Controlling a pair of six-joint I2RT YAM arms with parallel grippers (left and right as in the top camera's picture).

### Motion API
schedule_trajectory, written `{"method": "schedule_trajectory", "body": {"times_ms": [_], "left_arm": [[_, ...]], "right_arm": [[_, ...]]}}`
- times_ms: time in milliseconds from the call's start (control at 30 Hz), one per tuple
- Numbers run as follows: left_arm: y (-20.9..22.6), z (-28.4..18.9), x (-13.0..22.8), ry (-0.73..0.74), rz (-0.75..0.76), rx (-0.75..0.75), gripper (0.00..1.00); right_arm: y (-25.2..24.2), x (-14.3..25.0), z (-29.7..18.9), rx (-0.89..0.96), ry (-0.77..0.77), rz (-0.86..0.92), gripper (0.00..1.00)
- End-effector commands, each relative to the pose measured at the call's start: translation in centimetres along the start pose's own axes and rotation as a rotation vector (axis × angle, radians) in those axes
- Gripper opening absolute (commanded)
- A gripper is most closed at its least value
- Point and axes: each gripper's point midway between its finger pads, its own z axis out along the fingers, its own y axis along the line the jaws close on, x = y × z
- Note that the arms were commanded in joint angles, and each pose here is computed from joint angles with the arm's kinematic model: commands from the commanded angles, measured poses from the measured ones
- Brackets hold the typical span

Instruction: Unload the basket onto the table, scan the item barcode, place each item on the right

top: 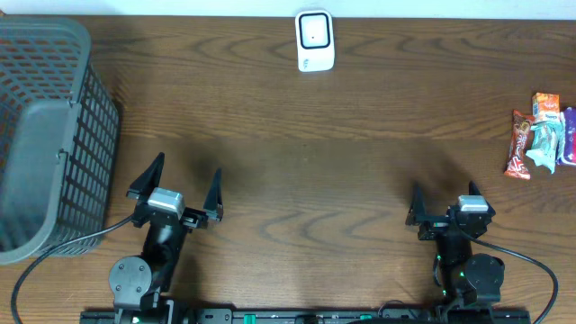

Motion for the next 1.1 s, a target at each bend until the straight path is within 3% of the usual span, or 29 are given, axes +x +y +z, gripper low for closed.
{"method": "schedule_trajectory", "body": {"times_ms": [0, 733, 1067], "left_arm": [[-0.2, -0.4, -0.1, -0.025, 0.014, 0.007, 0.98], [0.7, -2.1, 1.1, -0.096, 0.024, -0.060, 0.98], [1.3, -2.0, 4.2, 0.033, 0.005, -0.092, 0.98]], "right_arm": [[0.3, 0.0, 0.0, -0.012, -0.001, 0.003, 0.99], [0.3, 0.0, 0.0, -0.012, -0.001, 0.003, 0.99], [0.3, 0.0, 0.0, -0.012, 0.000, 0.003, 0.99]]}}
